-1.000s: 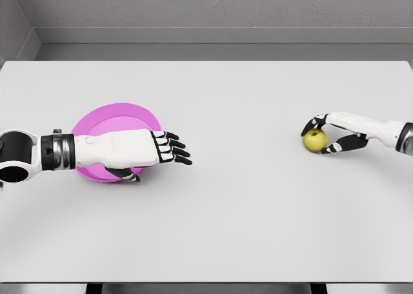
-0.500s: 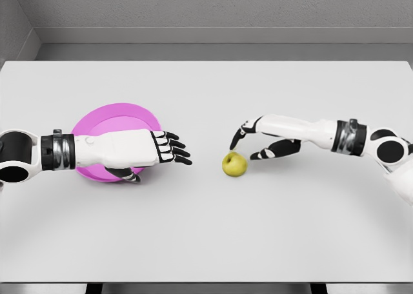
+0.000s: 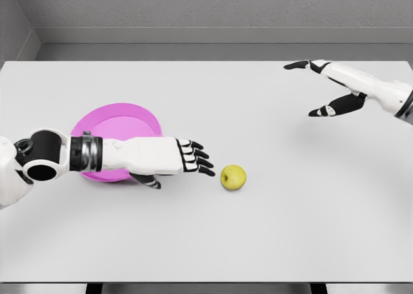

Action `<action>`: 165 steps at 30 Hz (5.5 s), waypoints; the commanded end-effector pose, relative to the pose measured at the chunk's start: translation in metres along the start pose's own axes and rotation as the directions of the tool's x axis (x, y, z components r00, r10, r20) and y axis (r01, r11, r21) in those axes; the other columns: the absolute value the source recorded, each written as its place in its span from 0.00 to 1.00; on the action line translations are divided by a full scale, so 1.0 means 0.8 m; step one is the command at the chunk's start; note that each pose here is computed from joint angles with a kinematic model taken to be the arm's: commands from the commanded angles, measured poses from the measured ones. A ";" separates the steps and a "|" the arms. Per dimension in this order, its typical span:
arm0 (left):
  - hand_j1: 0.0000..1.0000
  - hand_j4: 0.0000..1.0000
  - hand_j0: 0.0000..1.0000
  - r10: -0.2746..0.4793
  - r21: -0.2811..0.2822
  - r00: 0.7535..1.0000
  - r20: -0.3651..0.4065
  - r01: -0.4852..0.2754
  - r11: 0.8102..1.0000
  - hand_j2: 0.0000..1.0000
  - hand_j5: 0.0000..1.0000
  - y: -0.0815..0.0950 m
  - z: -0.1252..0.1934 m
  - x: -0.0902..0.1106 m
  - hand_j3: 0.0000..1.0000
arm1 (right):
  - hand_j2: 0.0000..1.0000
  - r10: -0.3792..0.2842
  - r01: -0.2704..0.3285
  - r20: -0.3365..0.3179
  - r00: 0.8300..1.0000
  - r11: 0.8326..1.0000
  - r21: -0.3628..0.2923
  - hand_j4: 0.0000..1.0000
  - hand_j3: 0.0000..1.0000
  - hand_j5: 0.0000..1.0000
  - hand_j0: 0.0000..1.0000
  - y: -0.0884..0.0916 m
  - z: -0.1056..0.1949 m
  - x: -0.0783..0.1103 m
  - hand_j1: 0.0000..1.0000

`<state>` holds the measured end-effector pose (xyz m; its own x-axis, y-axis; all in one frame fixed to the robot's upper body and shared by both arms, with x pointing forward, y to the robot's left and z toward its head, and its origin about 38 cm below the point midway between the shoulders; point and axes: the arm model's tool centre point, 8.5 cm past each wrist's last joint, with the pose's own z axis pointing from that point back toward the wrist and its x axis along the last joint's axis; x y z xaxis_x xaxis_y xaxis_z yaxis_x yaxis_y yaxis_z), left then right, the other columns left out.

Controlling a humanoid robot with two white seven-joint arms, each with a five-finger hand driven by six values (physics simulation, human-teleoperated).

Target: Put the apple on the plate with both arms

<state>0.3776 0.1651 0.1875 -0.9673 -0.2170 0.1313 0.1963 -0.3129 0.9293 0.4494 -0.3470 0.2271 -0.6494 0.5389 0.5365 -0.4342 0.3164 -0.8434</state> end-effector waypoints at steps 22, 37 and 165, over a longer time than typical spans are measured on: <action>1.00 1.00 1.00 -0.077 -0.100 0.979 0.187 0.096 0.990 1.00 1.00 0.060 -0.135 0.028 1.00 | 1.00 0.079 -0.079 -0.071 0.994 0.997 -0.001 1.00 1.00 1.00 1.00 -0.022 0.025 -0.006 1.00; 0.99 0.99 0.99 -0.021 -0.133 0.994 0.103 0.035 0.991 0.99 0.99 0.048 -0.132 -0.001 0.99 | 1.00 0.085 -0.084 -0.055 0.995 0.996 0.013 1.00 1.00 1.00 1.00 -0.017 0.022 0.000 1.00; 1.00 1.00 1.00 0.606 0.375 0.642 -0.469 -0.477 0.795 1.00 1.00 -0.022 0.211 -0.243 1.00 | 1.00 0.104 -0.099 -0.102 0.989 0.994 0.047 1.00 1.00 1.00 1.00 -0.018 0.049 -0.005 1.00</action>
<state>0.5350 0.3629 0.2054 -0.4479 -0.7576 0.4748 0.5558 0.1800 0.8116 0.4343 -0.3834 0.2376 -0.6275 0.6454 0.4356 -0.3948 0.2186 -0.8924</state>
